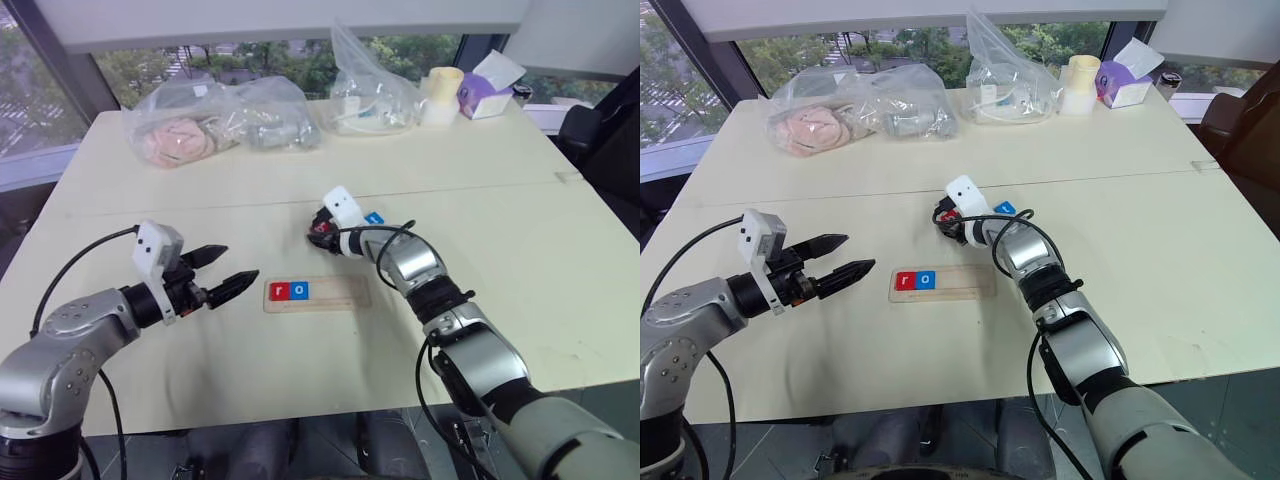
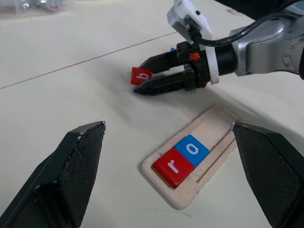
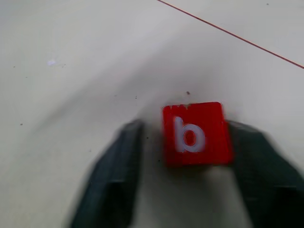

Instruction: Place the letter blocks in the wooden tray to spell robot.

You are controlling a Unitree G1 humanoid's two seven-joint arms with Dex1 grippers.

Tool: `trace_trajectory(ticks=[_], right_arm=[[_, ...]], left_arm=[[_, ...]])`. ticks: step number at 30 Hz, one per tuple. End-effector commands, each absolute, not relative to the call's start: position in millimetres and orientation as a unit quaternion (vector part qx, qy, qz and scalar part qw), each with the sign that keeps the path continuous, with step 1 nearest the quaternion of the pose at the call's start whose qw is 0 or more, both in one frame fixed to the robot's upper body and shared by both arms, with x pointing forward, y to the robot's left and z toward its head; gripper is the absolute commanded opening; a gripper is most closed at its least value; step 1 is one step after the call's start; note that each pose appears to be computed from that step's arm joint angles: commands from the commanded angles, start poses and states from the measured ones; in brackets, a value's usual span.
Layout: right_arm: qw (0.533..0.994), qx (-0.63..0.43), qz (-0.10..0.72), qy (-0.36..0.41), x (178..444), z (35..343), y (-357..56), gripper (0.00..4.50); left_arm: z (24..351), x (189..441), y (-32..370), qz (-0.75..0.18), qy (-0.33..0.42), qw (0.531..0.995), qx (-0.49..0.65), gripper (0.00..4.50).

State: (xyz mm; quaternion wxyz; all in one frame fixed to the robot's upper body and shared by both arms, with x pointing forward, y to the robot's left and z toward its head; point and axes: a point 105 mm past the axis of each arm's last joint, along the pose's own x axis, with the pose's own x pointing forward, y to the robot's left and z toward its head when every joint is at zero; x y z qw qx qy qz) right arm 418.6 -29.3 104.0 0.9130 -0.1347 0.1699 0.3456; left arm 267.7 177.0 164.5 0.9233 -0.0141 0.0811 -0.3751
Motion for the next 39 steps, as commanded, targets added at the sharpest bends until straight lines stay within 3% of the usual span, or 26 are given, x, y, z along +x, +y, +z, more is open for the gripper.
trace_trajectory(ticks=[1,4,7,13,17,21,29,32,38,39], right_arm=[[0.916,-0.138,0.348,0.146,421.4,117.1,-24.4,1.16],[0.93,-0.127,0.325,0.118,427.4,129.9,-29.7,1.16],[0.956,-0.109,0.263,0.071,425.7,162.1,-55.2,1.16],[0.991,-0.035,0.117,0.049,363.9,186.8,-113.8,1.16],[0.995,-0.023,0.027,0.094,323.3,172.5,-149.3,1.16],[0.988,-0.006,0.001,0.157,297.2,144.9,-160.8,1.16],[0.974,0.073,-0.025,0.213,288.3,111.0,-163.5,1.16],[0.971,0.089,-0.028,0.222,286.4,102.6,-162.0,1.16],[0.969,0.088,-0.021,0.231,284.0,96.5,-157.2,4.25],[0.97,0.081,-0.022,0.229,284.5,97.6,-158.6,4.39]], left_arm=[[174.9,265.7,175.3,-0.381,0.063,0.922,0.0,4.5],[175.1,267.0,169.7,-0.391,0.061,0.918,0.006,4.5],[173.3,270.8,161.7,-0.406,0.064,0.911,0.032,4.5],[172.3,274.4,135.4,-0.452,0.059,0.889,0.041,4.5],[171.8,275.9,119.0,-0.476,0.055,0.876,0.047,4.5],[171.1,272.3,106.9,-0.501,0.056,0.861,0.071,4.5],[157.4,245.1,94.4,-0.566,0.11,0.811,0.102,4.5],[157.8,245.4,90.6,-0.559,0.101,0.818,0.092,4.5],[155.4,243.5,88.2,-0.556,0.099,0.82,0.093,4.5],[156.0,244.0,88.1,-0.555,0.097,0.821,0.093,4.5]])
